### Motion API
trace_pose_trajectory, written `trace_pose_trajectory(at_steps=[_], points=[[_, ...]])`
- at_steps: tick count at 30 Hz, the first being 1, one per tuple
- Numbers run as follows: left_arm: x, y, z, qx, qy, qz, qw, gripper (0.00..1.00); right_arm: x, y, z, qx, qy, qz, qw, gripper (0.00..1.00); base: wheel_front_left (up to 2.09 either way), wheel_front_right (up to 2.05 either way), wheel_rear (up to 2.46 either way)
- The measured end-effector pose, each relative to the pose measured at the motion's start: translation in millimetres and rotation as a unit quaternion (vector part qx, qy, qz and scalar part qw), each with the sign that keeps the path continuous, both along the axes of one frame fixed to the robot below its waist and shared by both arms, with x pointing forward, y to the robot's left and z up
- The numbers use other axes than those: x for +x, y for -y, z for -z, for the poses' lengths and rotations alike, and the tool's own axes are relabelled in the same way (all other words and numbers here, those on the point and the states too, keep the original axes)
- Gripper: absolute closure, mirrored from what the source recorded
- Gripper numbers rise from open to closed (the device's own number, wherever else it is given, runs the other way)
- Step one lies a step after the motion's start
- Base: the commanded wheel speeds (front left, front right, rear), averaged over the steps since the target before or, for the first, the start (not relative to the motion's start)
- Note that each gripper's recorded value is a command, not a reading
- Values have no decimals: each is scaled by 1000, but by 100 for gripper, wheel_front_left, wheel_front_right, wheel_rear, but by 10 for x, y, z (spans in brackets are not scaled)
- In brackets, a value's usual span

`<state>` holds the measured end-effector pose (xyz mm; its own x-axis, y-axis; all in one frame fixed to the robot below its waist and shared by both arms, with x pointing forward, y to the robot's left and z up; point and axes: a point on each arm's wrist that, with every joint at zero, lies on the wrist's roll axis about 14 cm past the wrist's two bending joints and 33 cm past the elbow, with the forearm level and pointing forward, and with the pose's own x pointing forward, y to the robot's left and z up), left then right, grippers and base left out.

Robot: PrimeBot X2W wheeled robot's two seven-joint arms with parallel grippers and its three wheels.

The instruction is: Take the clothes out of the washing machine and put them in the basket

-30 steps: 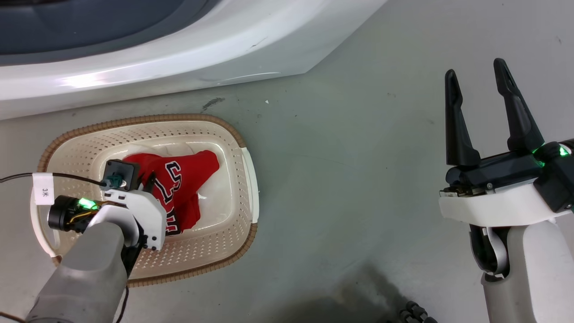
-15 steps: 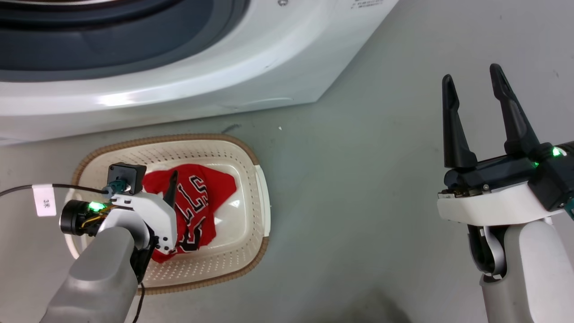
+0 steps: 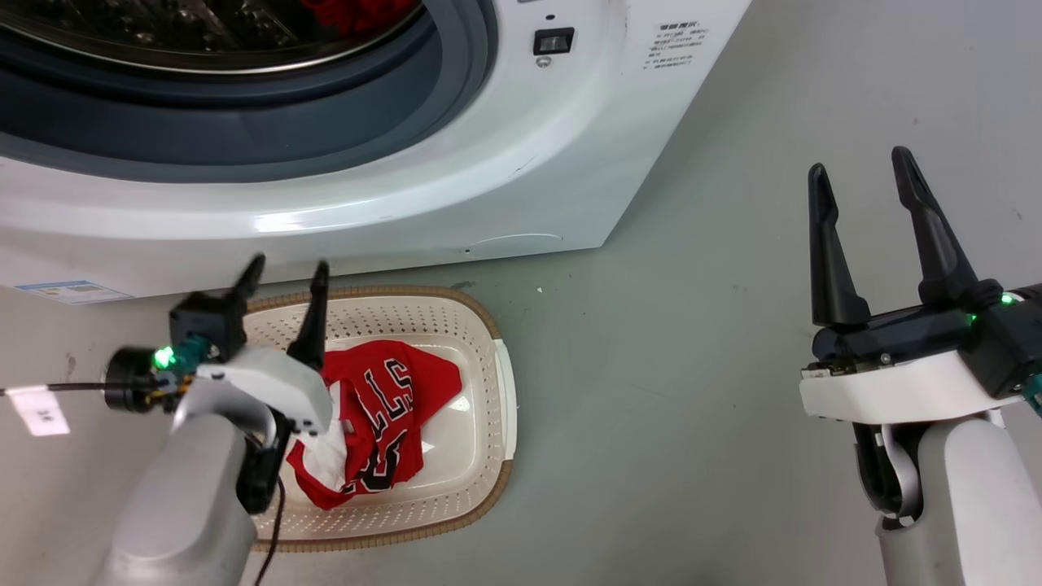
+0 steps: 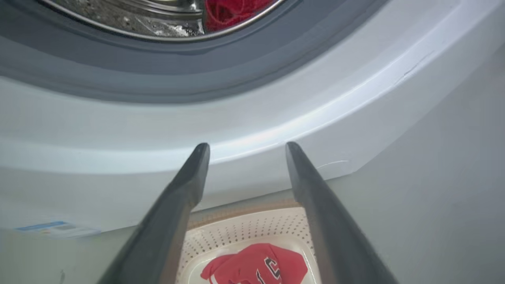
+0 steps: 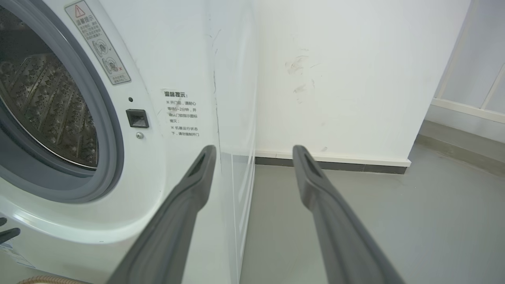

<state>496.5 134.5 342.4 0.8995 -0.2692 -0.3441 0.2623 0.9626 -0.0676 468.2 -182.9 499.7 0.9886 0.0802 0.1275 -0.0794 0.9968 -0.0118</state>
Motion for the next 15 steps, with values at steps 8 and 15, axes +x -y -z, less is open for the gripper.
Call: trace_pose_trajectory(at_steps=[8,15], points=[[591,-6,-623,-8,119,9,993,0,-12,88,128,-2,-17,12,1000,0,0,0,0],[1267,45,-991,-11,162,26,986,0,-16,214,338,0,-43,29,999,0,0,0,0]])
